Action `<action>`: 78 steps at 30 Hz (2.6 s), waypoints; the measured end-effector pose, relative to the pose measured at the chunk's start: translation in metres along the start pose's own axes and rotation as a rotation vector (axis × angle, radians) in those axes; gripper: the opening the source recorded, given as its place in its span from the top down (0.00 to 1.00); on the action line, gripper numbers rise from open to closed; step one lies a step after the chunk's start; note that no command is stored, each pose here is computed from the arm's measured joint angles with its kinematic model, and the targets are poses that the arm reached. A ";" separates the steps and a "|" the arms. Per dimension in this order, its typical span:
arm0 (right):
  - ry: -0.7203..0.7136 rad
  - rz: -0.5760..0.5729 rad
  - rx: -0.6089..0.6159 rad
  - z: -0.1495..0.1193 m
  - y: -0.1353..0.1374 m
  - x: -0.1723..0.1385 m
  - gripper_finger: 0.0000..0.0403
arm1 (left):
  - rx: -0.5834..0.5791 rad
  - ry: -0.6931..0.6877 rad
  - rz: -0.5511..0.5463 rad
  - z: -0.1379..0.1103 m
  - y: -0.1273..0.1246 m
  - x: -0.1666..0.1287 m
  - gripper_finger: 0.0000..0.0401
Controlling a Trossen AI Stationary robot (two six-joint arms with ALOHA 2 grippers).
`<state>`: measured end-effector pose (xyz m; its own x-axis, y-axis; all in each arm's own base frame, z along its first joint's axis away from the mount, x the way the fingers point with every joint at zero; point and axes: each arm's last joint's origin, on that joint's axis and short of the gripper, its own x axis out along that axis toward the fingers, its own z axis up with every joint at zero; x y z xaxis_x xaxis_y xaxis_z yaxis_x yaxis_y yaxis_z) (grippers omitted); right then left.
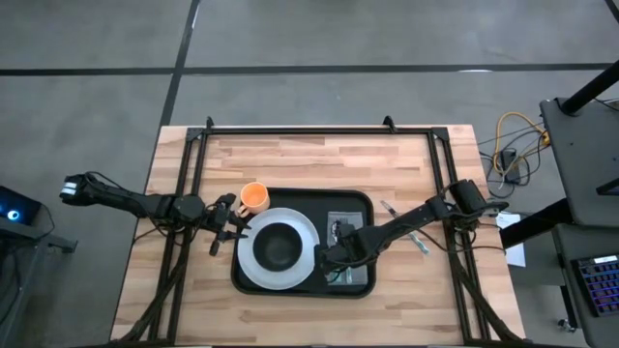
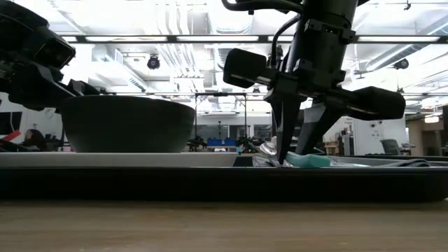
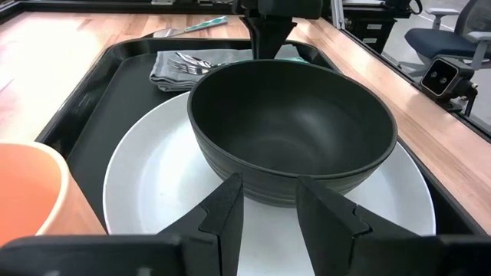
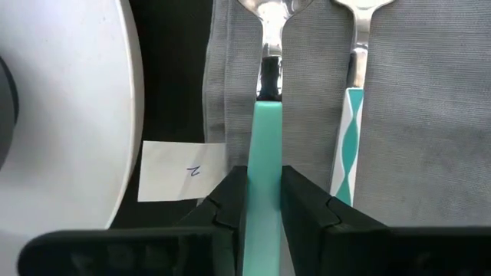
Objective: Set up tray
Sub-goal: Put the blue spoon on top of the gray napkin to the right of the white plate, then put the blue patterned knife on top of the gray napkin to the right of the blue patterned fork
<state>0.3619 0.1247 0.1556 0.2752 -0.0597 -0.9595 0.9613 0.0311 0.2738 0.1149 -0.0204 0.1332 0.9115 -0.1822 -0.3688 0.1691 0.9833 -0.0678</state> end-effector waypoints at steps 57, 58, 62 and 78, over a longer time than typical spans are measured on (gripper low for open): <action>0.065 -0.184 -0.197 0.053 -0.129 -0.075 0.64 | 0.000 0.000 0.000 0.000 0.000 0.000 0.75; 0.064 -0.186 -0.207 0.054 -0.133 -0.074 0.64 | 0.000 0.000 0.000 0.000 0.000 0.000 0.75; 0.060 -0.215 -0.250 0.058 -0.149 -0.069 0.65 | 0.000 0.000 0.000 0.000 0.000 0.000 0.75; 0.049 -0.307 -0.298 0.068 -0.192 -0.052 0.65 | 0.000 0.000 0.000 0.000 0.000 0.000 0.75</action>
<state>0.1636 0.0538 0.1575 -0.0309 -0.0642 -0.9975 0.9507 0.3062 -0.0491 0.1148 -0.0204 0.1332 0.9114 -0.1825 -0.3688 0.1694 0.9832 -0.0680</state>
